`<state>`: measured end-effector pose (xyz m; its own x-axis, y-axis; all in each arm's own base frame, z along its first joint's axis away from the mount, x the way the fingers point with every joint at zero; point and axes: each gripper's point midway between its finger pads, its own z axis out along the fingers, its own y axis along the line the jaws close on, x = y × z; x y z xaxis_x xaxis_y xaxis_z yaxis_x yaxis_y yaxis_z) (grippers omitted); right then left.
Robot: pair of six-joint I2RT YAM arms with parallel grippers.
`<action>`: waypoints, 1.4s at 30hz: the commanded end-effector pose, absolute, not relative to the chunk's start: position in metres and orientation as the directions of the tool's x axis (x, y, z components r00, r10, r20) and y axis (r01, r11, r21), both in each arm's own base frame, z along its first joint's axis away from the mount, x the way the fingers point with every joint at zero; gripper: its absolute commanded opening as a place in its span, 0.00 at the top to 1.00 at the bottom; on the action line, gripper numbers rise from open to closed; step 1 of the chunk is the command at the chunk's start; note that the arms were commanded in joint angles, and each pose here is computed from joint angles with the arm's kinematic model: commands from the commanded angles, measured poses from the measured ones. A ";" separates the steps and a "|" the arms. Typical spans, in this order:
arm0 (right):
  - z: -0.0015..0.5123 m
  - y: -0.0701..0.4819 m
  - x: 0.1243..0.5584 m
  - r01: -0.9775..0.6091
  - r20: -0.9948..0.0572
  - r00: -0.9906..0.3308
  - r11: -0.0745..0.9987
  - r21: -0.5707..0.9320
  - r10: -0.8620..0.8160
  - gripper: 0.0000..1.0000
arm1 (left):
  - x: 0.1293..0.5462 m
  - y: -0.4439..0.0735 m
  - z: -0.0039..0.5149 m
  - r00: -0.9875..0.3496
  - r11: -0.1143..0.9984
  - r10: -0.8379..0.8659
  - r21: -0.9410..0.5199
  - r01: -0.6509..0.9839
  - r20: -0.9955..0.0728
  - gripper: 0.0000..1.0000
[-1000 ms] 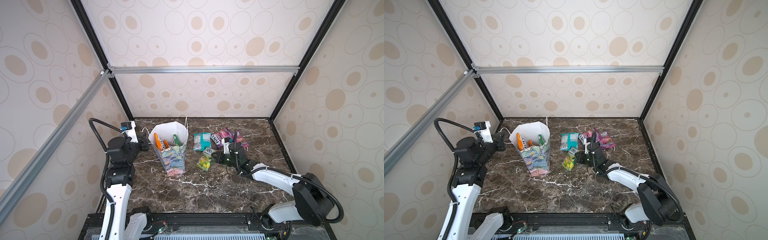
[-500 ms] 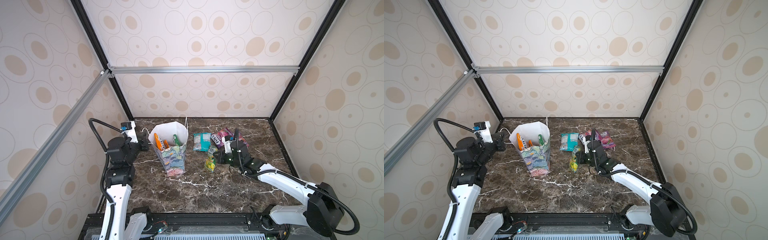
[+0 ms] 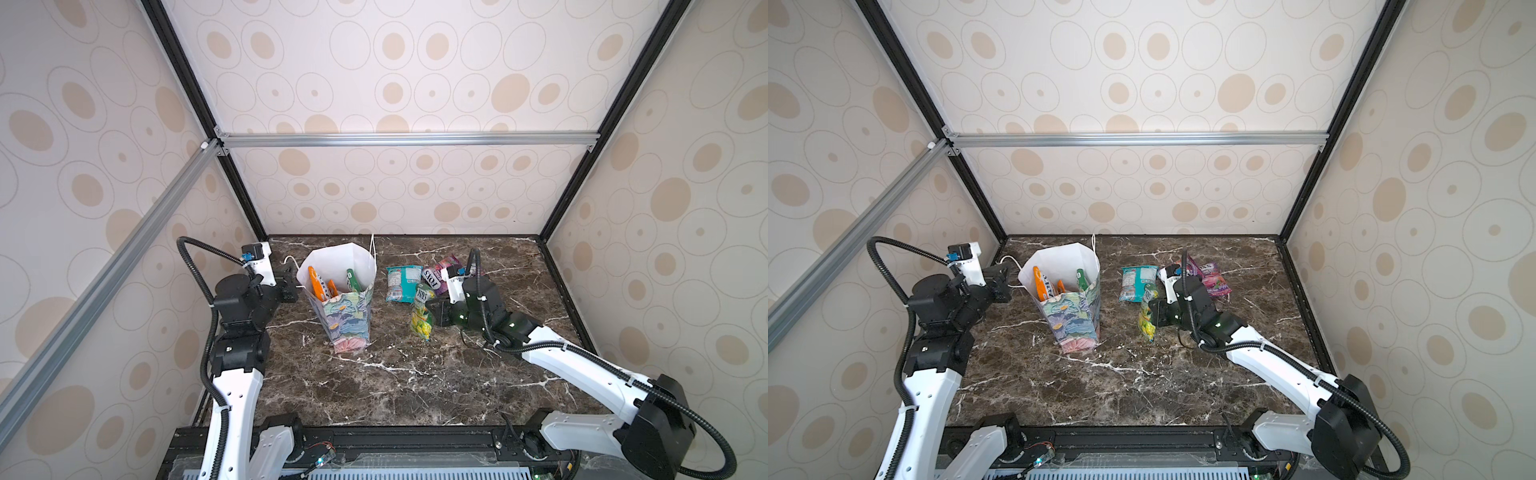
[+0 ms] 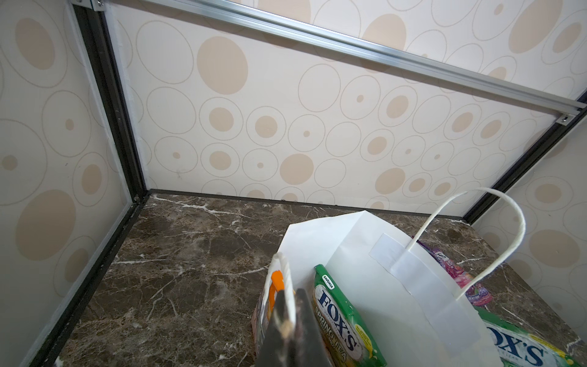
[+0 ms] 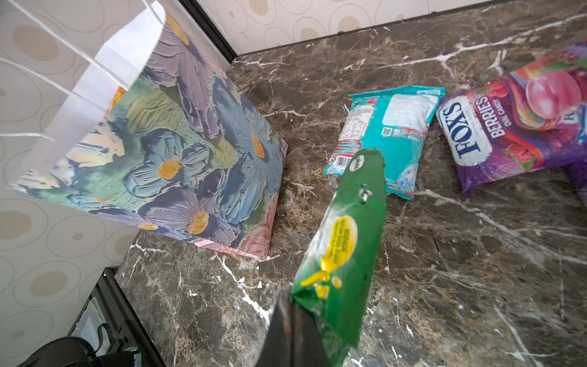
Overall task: Place the snacks into the paper bag
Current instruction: 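Lift the green packet with the right gripper toward the bag, then carry the green packet with the right gripper over the bag opening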
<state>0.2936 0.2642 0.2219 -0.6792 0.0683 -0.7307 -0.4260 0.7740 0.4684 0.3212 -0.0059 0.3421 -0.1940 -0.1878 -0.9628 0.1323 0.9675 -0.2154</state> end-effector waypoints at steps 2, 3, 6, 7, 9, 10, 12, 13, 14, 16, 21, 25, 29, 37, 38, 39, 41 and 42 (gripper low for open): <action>0.264 0.271 0.290 -0.502 -0.802 -0.594 0.753 0.425 0.057 1.00 | 0.317 -0.006 0.355 -0.154 0.972 -0.167 -0.189 0.142 -0.974 1.00; 0.266 0.272 0.289 -0.507 -0.805 -0.591 0.752 0.422 0.054 1.00 | 0.317 -0.006 0.354 -0.155 0.972 -0.167 -0.189 0.142 -0.974 1.00; 0.273 0.275 0.288 -0.522 -0.816 -0.576 0.746 0.413 0.048 1.00 | 0.317 -0.006 0.355 -0.153 0.972 -0.165 -0.187 0.142 -0.974 1.00; 0.277 0.275 0.287 -0.527 -0.822 -0.568 0.745 0.409 0.050 1.00 | 0.317 -0.006 0.355 -0.154 0.972 -0.168 -0.190 0.141 -0.974 1.00; 0.284 0.276 0.286 -0.535 -0.830 -0.555 0.743 0.402 0.050 1.00 | 0.317 -0.006 0.354 -0.156 0.971 -0.169 -0.192 0.141 -0.973 1.00; 0.288 0.277 0.285 -0.539 -0.834 -0.549 0.741 0.401 0.052 1.00 | 0.317 -0.006 0.354 -0.157 0.971 -0.169 -0.192 0.142 -0.973 1.00; 0.296 0.280 0.282 -0.551 -0.841 -0.539 0.735 0.394 0.047 1.00 | 0.317 -0.006 0.354 -0.156 0.971 -0.171 -0.194 0.141 -0.973 1.00; 0.300 0.281 0.280 -0.557 -0.844 -0.534 0.733 0.390 0.043 1.00 | 0.317 -0.006 0.355 -0.155 0.970 -0.171 -0.193 0.144 -0.973 1.00; 0.304 0.281 0.278 -0.564 -0.849 -0.528 0.732 0.382 0.037 1.00 | 0.317 -0.007 0.354 -0.157 0.970 -0.171 -0.194 0.145 -0.973 1.00; 0.314 0.283 0.274 -0.579 -0.859 -0.511 0.728 0.368 0.028 1.00 | 0.317 -0.007 0.354 -0.155 0.969 -0.173 -0.196 0.148 -0.973 1.00; 0.337 0.291 0.262 -0.626 -0.884 -0.468 0.707 0.329 -0.004 1.00 | 0.316 -0.009 0.357 -0.150 0.967 -0.173 -0.197 0.160 -0.973 1.00; 0.355 0.294 0.256 -0.653 -0.902 -0.432 0.694 0.304 -0.011 1.00 | 0.314 -0.006 0.359 -0.136 0.971 -0.172 -0.191 0.145 -0.976 1.00; 0.379 0.295 0.251 -0.679 -0.919 -0.393 0.681 0.275 -0.021 1.00 | 0.314 -0.007 0.359 -0.138 0.970 -0.172 -0.192 0.146 -0.975 1.00; 0.423 0.318 0.241 -0.756 -0.945 -0.324 0.615 0.224 -0.055 1.00 | 0.314 -0.005 0.359 -0.135 0.973 -0.170 -0.189 0.136 -0.976 1.00; 0.428 0.322 0.241 -0.765 -0.948 -0.313 0.608 0.215 -0.059 1.00 | 0.314 -0.005 0.358 -0.138 0.972 -0.172 -0.191 0.138 -0.975 1.00; 0.434 0.325 0.240 -0.772 -0.951 -0.302 0.600 0.209 -0.058 1.00 | 0.315 -0.006 0.358 -0.140 0.971 -0.172 -0.192 0.140 -0.975 1.00; 0.443 0.330 0.239 -0.782 -0.957 -0.286 0.590 0.202 -0.052 1.00 | 0.315 -0.006 0.357 -0.141 0.971 -0.173 -0.193 0.142 -0.975 1.00; 0.449 0.332 0.239 -0.788 -0.960 -0.276 0.583 0.197 -0.048 1.00 | 0.315 -0.006 0.357 -0.142 0.971 -0.174 -0.193 0.141 -0.975 1.00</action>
